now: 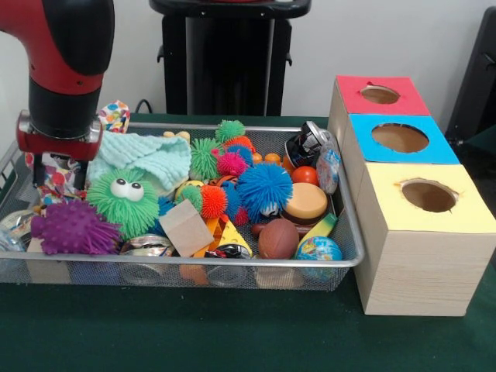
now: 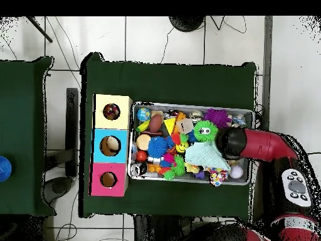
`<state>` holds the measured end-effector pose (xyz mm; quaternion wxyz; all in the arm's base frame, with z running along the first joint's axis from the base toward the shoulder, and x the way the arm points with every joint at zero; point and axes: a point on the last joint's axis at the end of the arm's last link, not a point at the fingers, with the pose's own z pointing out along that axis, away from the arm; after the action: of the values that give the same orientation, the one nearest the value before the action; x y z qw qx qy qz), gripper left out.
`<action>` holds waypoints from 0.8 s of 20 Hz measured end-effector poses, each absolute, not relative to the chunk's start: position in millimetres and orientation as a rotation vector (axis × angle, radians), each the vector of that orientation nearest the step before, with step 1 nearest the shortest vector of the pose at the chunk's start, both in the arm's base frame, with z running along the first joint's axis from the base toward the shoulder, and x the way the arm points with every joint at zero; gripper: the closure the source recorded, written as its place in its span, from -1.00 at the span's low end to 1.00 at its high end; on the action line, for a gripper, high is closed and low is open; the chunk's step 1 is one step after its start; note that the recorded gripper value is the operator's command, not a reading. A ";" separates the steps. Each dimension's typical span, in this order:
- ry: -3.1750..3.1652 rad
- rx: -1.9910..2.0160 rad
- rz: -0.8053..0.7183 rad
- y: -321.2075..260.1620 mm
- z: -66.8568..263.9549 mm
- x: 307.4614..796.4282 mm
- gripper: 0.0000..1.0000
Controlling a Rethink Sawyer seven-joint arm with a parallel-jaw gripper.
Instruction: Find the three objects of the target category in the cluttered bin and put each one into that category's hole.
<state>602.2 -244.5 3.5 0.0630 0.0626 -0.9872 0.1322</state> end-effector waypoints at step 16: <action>-3.009 0.136 0.395 -269.3 -9.3 590.9 -1.00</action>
<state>590.9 -269.3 -9.3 0.0519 0.0448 -0.9892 0.1299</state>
